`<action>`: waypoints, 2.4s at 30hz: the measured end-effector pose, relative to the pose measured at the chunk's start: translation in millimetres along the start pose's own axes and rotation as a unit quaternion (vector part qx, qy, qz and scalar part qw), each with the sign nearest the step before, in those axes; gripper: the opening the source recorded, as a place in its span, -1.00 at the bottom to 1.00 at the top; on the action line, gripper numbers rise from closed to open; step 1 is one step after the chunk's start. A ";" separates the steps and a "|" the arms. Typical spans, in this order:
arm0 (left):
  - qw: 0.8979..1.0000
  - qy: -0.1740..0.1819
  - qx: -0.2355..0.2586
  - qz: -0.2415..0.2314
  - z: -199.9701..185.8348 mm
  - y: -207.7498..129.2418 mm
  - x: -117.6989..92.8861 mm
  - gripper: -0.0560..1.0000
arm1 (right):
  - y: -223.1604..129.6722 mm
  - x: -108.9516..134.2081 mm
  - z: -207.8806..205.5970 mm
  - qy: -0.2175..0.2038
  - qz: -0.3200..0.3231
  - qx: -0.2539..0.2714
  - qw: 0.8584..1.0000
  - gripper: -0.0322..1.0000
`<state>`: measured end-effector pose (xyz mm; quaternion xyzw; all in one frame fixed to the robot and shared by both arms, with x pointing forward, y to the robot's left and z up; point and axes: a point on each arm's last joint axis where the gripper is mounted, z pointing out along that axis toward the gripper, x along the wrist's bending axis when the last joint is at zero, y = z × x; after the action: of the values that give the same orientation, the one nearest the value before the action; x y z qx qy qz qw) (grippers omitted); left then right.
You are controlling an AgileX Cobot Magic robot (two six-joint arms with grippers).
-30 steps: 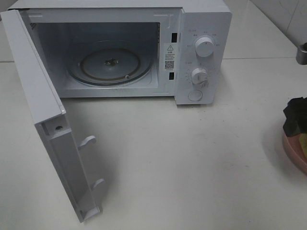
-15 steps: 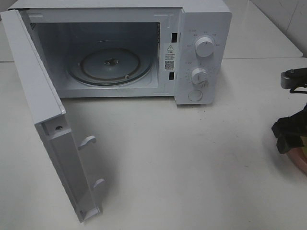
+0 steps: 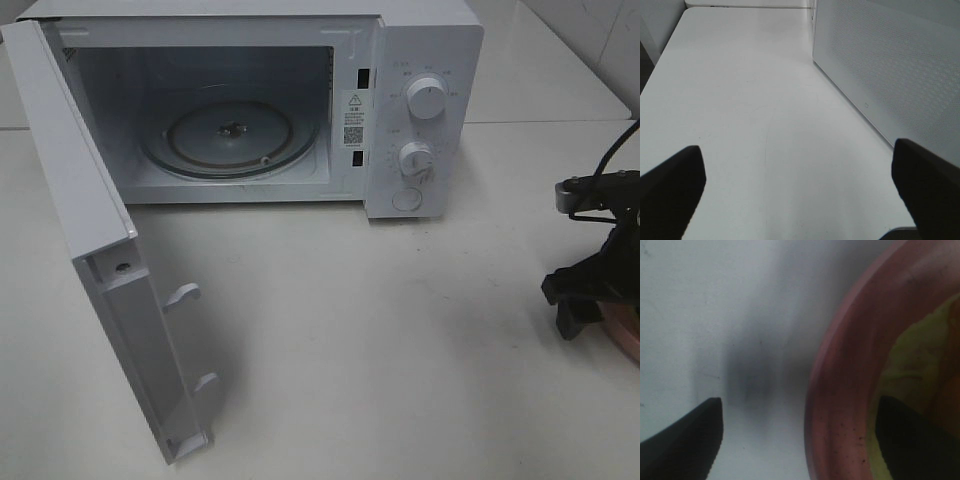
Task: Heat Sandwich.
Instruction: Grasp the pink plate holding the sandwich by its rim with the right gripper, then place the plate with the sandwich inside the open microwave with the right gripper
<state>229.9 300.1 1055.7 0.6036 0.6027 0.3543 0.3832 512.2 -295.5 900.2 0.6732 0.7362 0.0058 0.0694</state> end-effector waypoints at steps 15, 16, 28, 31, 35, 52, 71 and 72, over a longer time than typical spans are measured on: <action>1.000 0.000 0.000 0.000 0.0 0.0 0.0 0.91 | 0.9 1.1 10.0 0.002 -0.001 0.010 1.000 0.47; 1.000 0.000 0.000 0.000 0.0 0.0 0.0 0.91 | 0.9 1.1 10.0 0.002 -0.001 0.010 1.000 0.42; 1.000 0.000 0.000 0.000 0.0 0.0 0.0 0.91 | 2.1 -1.3 8.5 -0.006 -0.011 0.008 1.000 -0.79; 1.000 0.000 0.000 0.000 0.0 0.0 0.0 0.91 | 2.2 -1.4 8.3 -0.006 -0.012 0.006 1.000 -0.79; 1.000 0.000 0.000 0.000 0.0 0.0 0.0 0.91 | 1.2 -2.3 8.3 -0.011 -0.017 0.012 1.000 -0.80; 1.000 0.000 0.000 0.000 0.0 0.0 0.1 0.91 | -6.2 5.9 -9.2 -0.072 -0.037 0.037 0.996 -0.88; 1.000 0.000 0.000 0.000 0.0 0.0 0.1 0.91 | -22.3 30.3 -48.5 -0.113 -0.086 0.049 0.989 -0.88; 1.000 0.000 0.000 0.000 0.0 0.0 0.1 0.91 | -23.5 32.3 -50.9 -0.115 -0.090 0.049 0.988 -0.88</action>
<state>229.9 300.2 1055.7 0.6036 0.6028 0.3547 0.3829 480.6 -261.3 945.1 0.6033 0.7801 -0.1139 0.1203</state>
